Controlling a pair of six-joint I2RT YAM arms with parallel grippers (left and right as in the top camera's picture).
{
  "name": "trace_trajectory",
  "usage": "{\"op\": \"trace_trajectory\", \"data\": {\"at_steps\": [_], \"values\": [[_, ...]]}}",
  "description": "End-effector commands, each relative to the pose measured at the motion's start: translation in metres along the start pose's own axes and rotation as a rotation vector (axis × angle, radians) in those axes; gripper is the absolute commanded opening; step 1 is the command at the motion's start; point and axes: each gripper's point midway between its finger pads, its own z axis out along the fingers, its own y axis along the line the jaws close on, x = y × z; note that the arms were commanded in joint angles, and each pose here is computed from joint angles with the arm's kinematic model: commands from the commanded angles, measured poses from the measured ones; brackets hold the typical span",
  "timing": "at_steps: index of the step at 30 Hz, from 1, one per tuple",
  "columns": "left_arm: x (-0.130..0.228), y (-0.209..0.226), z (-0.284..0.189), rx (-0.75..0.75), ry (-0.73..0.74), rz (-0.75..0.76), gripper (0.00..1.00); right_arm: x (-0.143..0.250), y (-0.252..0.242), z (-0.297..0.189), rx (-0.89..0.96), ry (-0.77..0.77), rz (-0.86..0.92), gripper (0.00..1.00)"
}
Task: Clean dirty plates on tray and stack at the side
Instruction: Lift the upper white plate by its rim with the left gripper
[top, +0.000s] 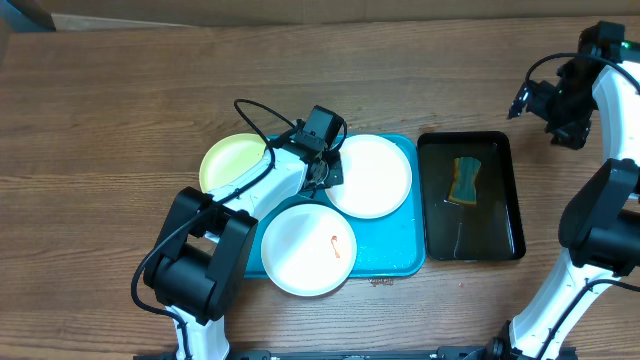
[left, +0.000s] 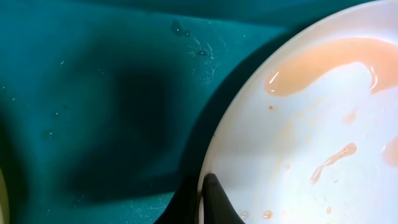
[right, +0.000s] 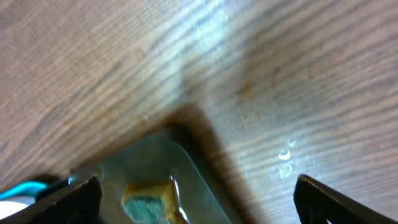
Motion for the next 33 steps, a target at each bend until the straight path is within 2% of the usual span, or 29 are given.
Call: {"op": "trace_trajectory", "data": {"at_steps": [1, 10, 19, 25, 33], "values": [[-0.002, 0.002, 0.005, -0.030, 0.004, 0.009, 0.04, -0.014, 0.006, -0.016, -0.025, -0.078, -0.006, 1.00], [-0.064, -0.015, -0.051, -0.063, -0.108, 0.110, 0.04, -0.024, 0.008, -0.017, -0.035, -0.116, -0.012, 1.00], [-0.106, -0.040, -0.113, -0.074, -0.212, 0.192, 0.04, -0.024, 0.008, -0.017, -0.035, -0.115, -0.012, 1.00], [-0.107, -0.069, -0.126, -0.042, -0.262, 0.239, 0.04, -0.024, 0.008, -0.017, -0.035, -0.115, -0.012, 1.00], [-0.085, -0.120, -0.132, -0.039, -0.335, 0.349, 0.04, -0.024, 0.008, -0.017, -0.035, -0.115, -0.012, 1.00]]}}
